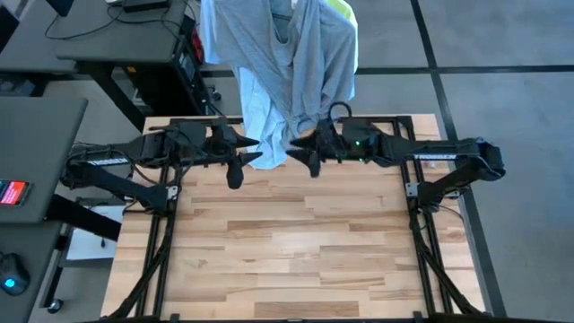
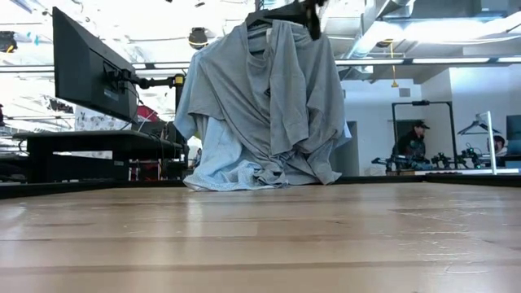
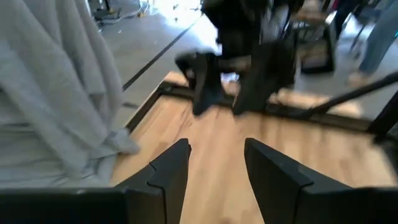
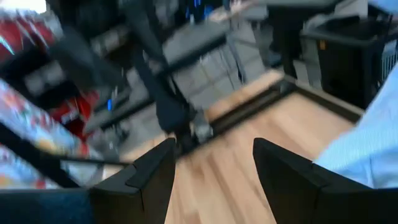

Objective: Hang clothes
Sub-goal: Unhang the gray shirt from the rack

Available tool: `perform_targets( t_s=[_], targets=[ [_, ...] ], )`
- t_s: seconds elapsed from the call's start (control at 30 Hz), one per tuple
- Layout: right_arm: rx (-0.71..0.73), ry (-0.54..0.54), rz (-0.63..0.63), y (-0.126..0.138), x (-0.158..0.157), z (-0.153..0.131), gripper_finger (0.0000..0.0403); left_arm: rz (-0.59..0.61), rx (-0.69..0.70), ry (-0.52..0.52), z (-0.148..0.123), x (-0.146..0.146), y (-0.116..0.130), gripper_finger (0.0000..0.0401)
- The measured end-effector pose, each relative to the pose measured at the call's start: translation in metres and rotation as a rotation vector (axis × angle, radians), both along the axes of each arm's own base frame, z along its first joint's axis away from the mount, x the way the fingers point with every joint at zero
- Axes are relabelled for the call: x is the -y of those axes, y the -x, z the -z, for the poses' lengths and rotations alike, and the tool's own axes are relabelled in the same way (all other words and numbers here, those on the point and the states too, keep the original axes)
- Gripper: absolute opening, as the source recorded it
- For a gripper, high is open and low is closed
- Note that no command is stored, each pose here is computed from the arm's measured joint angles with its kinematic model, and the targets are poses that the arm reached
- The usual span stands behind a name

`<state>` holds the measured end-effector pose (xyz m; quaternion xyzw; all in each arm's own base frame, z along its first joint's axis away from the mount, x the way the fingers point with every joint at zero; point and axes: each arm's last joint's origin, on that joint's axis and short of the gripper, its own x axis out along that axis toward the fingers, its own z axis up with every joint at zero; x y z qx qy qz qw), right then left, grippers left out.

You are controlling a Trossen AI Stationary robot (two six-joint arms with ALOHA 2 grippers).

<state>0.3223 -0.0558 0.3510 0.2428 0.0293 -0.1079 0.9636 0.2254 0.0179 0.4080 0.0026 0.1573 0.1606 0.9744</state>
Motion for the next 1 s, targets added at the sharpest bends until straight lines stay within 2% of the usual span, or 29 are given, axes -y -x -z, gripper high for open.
perform_targets(
  t_s=[0.07, 0.27, 0.43, 0.77, 0.87, 1.0],
  targets=[
    [0.035, -0.026, 0.022, -0.003, 0.007, 0.001, 0.0202, 0.011, -0.071, -0.025, 0.005, -0.002, 0.002, 0.0141],
    [0.148, -0.013, 0.050, -0.002, 0.018, -0.009, 0.0202, 0.028, -0.212, 0.001, 0.016, -0.007, 0.012, 0.0141],
    [0.251, 0.011, 0.059, 0.000, 0.022, -0.019, 0.0202, 0.003, -0.180, -0.043, 0.008, -0.015, 0.025, 0.0141],
    [0.274, 0.025, 0.097, 0.003, 0.034, -0.022, 0.0202, -0.038, -0.167, -0.033, 0.006, -0.022, 0.031, 0.0141],
    [0.296, 0.094, 0.103, 0.004, 0.035, -0.025, 0.0202, -0.047, -0.158, -0.019, 0.005, -0.022, 0.031, 0.0141],
    [0.407, 0.194, 0.110, 0.007, 0.034, -0.038, 0.0202, -0.049, -0.157, -0.015, 0.005, -0.022, 0.031, 0.0141]
  ],
)
